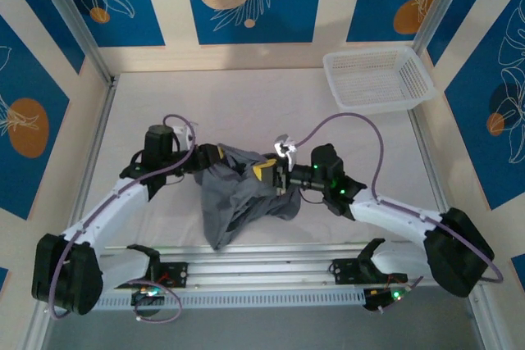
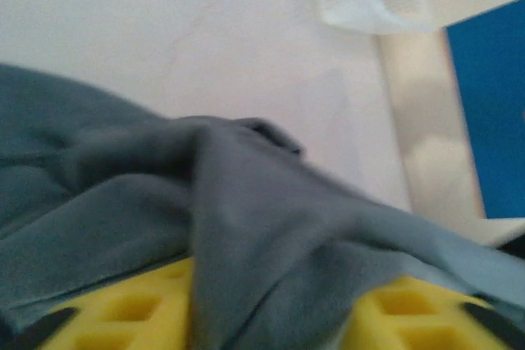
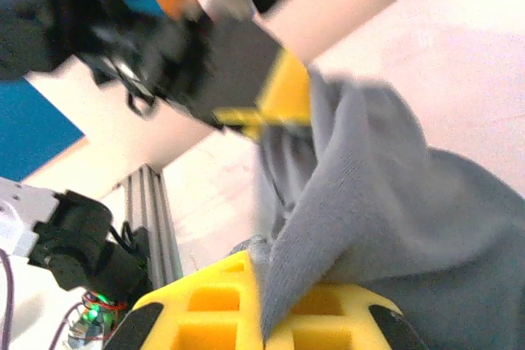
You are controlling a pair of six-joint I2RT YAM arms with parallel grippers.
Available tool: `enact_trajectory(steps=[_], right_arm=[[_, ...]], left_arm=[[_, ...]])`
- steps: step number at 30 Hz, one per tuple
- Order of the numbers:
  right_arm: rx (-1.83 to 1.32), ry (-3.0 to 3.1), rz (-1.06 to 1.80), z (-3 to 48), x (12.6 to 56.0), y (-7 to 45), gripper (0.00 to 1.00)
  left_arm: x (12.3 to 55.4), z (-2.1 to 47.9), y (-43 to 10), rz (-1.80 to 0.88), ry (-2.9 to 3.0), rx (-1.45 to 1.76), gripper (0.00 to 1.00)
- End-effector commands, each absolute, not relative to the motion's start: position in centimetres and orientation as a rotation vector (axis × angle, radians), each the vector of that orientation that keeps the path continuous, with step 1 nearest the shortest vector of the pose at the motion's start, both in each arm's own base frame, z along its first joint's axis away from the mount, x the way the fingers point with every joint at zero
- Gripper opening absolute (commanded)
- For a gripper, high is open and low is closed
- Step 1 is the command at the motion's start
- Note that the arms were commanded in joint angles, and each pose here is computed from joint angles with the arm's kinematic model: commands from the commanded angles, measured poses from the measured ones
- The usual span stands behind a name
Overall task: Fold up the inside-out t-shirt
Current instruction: Turn the T-shirt inside out at the center of the table.
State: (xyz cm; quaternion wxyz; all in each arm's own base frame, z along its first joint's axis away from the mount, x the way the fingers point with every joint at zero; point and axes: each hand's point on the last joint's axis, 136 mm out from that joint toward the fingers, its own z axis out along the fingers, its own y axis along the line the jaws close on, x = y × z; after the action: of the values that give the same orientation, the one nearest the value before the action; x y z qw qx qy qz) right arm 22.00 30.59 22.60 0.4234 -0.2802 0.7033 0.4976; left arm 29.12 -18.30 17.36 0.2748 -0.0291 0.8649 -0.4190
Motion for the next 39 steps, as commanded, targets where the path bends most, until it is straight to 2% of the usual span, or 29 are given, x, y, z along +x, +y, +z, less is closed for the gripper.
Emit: enact_trajectory(steps=[1,4,6,10,14,17,22,27,28,30,32,34,35,39], right_arm=[[-0.677,1.786,1.286,22.4,21.3,29.5,0.00],[-0.672,1.799,1.283,22.1,21.2,29.0,0.00],[-0.673,1.809,1.280,21.7,21.2,29.0,0.00],[-0.675,1.844,1.245,20.6,21.9,29.2,0.00],[-0.654,1.968,1.170,17.7,22.8,29.3,0.00],[-0.598,2.061,1.123,15.6,23.2,29.1,0.00],[-0.580,2.146,1.142,13.5,22.2,29.0,0.04],[-0.625,2.218,1.110,11.8,21.0,29.5,0.07],[-0.599,2.249,1.077,11.0,21.2,29.1,0.08],[-0.410,2.385,0.889,8.2,22.6,26.6,0.16],[-0.187,2.534,0.626,5.4,23.6,22.7,0.17],[-0.185,2.587,0.535,5.2,23.5,21.4,0.25],[-0.222,2.575,0.533,5.9,23.5,21.7,0.28],[-0.565,2.323,0.623,11.7,22.6,26.0,0.46]], left_arm=[[30.2,19.1,-15.7,-0.895,2.238,-0.044,0.53],[29.0,20.2,-13.3,-0.710,2.222,-0.026,0.57],[27.8,21.0,-13.0,-0.680,2.219,0.011,0.57],[24.1,21.5,-17.1,-0.799,2.274,0.182,0.43],[21.8,19.8,-21.0,-0.785,2.346,0.321,0.43],[22.9,17.2,-21.2,-0.663,2.427,0.308,0.48],[26.8,15.3,-20.3,-0.439,2.433,0.207,0.66],[30.1,12.7,-21.7,-0.472,2.467,0.154,0.72],[30.6,11.7,-21.8,-0.482,2.495,0.141,0.69],[30.7,10.1,-22.7,-0.574,2.541,0.128,0.55],[30.3,9.2,-23.6,-0.674,2.554,0.127,0.32],[29.5,9.1,-24.1,-0.740,2.553,0.149,0.03],[29.3,9.3,-24.1,-0.752,2.551,0.154,0.00],[28.1,11.0,-23.8,-0.799,2.509,0.173,0.00]])
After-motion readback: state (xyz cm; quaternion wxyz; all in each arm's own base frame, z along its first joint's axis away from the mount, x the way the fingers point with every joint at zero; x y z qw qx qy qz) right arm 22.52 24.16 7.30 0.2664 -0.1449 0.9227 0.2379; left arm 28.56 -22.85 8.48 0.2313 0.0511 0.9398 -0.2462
